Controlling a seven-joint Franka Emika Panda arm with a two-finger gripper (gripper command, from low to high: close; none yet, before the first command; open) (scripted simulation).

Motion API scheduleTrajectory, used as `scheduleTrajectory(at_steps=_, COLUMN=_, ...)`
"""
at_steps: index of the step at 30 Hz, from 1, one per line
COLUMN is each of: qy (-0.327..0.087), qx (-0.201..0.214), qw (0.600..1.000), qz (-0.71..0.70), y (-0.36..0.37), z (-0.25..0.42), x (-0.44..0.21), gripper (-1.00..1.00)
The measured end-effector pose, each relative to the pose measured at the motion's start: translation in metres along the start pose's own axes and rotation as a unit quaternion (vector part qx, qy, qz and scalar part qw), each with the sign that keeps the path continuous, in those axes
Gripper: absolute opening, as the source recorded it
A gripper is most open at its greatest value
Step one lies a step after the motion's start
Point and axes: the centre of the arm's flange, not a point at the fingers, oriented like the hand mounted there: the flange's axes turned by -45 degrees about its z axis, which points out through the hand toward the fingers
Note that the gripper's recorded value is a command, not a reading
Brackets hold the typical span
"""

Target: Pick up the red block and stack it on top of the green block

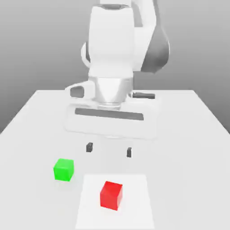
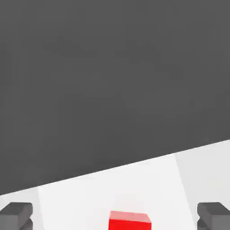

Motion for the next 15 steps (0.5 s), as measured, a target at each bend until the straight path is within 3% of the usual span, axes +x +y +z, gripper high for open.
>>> scheduleTrajectory(at_steps=3, qy=-0.045, qx=-0.006, qw=0.999, qz=0.017, y=0.006, z=0.053, x=-0.025, gripper=0.0)
scheduleTrajectory(at_steps=8, qy=-0.056, qx=-0.007, qw=0.998, qz=0.021, y=0.007, z=0.111, x=-0.037, gripper=0.0)
scheduleTrajectory(at_steps=9, qy=-0.056, qx=-0.008, qw=0.998, qz=0.021, y=0.008, z=0.121, x=-0.039, gripper=-1.0)
scheduleTrajectory(at_steps=15, qy=-0.055, qx=-0.008, qw=0.998, qz=0.021, y=0.008, z=0.126, x=-0.04, gripper=-1.0)
